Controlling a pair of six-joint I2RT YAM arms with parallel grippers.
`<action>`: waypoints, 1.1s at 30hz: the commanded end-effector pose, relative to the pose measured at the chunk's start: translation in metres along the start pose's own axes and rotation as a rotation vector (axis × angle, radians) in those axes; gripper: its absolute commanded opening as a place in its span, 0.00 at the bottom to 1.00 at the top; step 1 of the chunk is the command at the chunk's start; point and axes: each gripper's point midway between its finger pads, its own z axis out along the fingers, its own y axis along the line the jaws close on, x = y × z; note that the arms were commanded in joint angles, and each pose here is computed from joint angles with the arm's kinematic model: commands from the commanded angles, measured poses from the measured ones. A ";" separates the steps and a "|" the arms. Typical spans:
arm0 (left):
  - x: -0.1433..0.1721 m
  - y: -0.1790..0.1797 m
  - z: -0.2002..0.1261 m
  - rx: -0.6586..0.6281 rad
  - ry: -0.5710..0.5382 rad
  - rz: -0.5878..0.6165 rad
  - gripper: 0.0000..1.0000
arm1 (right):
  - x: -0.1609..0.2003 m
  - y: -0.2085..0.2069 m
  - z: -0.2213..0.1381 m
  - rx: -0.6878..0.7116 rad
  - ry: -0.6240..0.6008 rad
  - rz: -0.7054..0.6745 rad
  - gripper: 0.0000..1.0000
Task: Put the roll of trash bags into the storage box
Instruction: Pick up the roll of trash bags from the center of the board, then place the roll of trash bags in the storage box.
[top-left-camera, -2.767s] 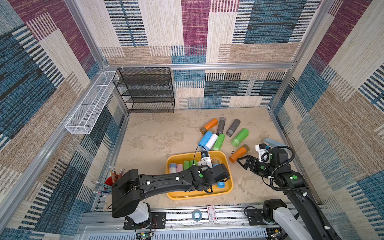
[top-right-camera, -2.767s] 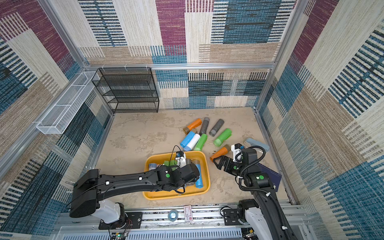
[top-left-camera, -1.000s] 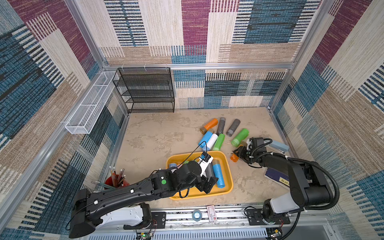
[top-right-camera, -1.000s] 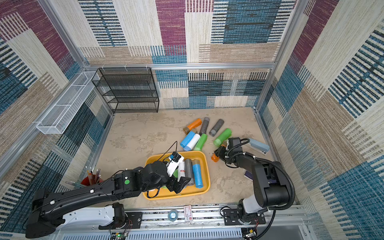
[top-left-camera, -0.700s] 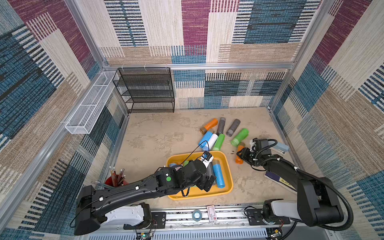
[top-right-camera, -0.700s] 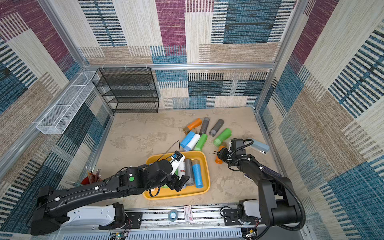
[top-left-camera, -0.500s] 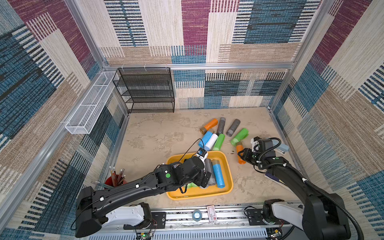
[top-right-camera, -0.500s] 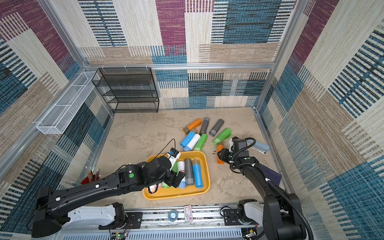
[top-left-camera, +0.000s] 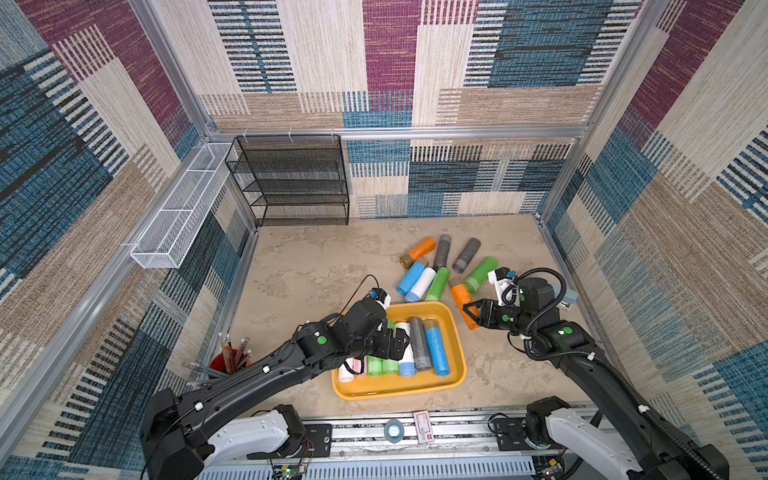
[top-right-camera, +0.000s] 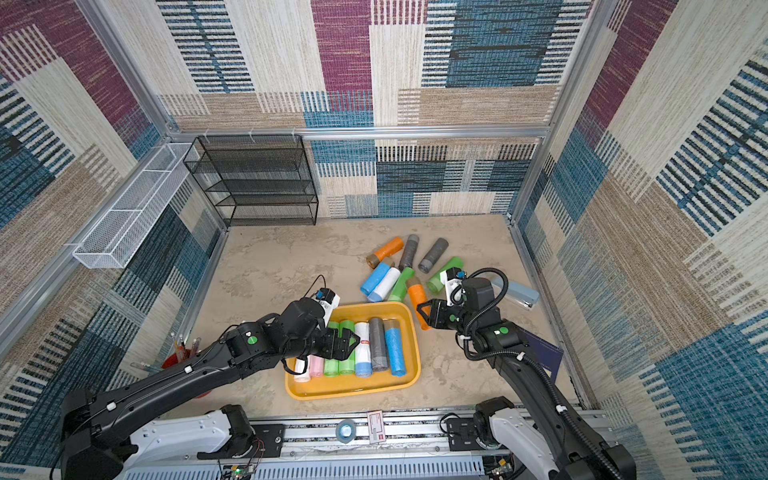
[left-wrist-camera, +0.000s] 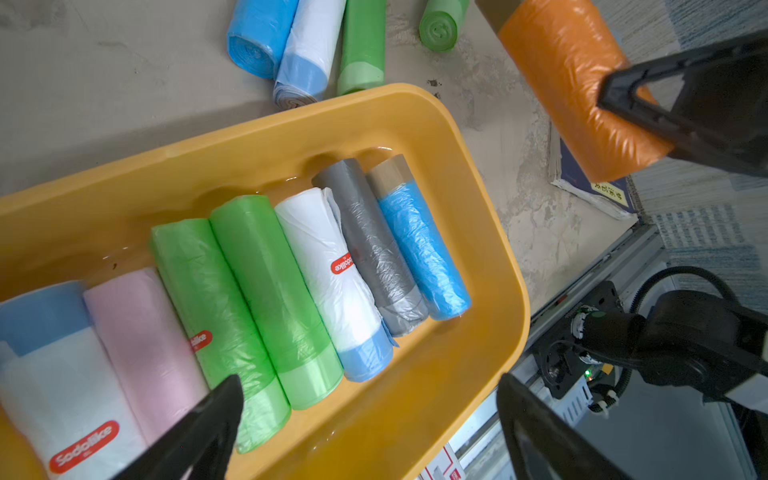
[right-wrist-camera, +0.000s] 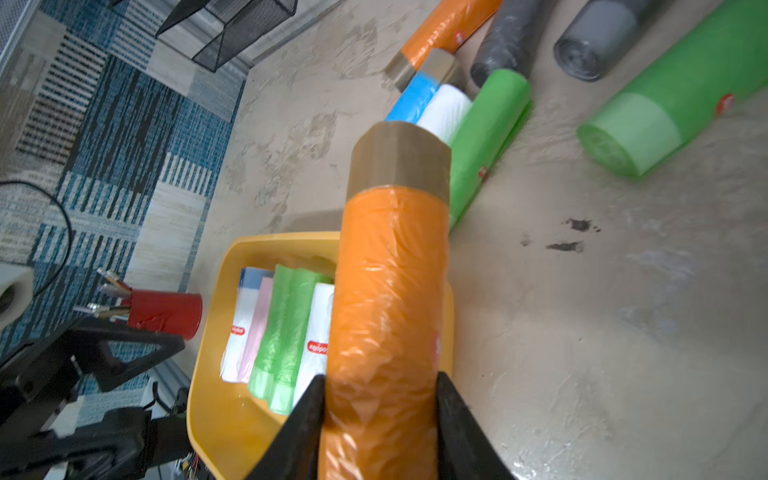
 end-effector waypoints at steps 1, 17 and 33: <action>0.008 0.014 -0.008 -0.048 0.038 -0.062 0.96 | 0.005 0.015 -0.004 -0.035 0.018 0.013 0.42; 0.050 0.105 -0.053 -0.385 0.075 -0.204 0.92 | 0.062 0.022 0.014 -0.001 0.079 0.125 0.41; 0.064 0.136 -0.051 -0.486 0.106 -0.253 0.84 | 0.076 -0.003 0.028 0.171 0.099 0.145 0.39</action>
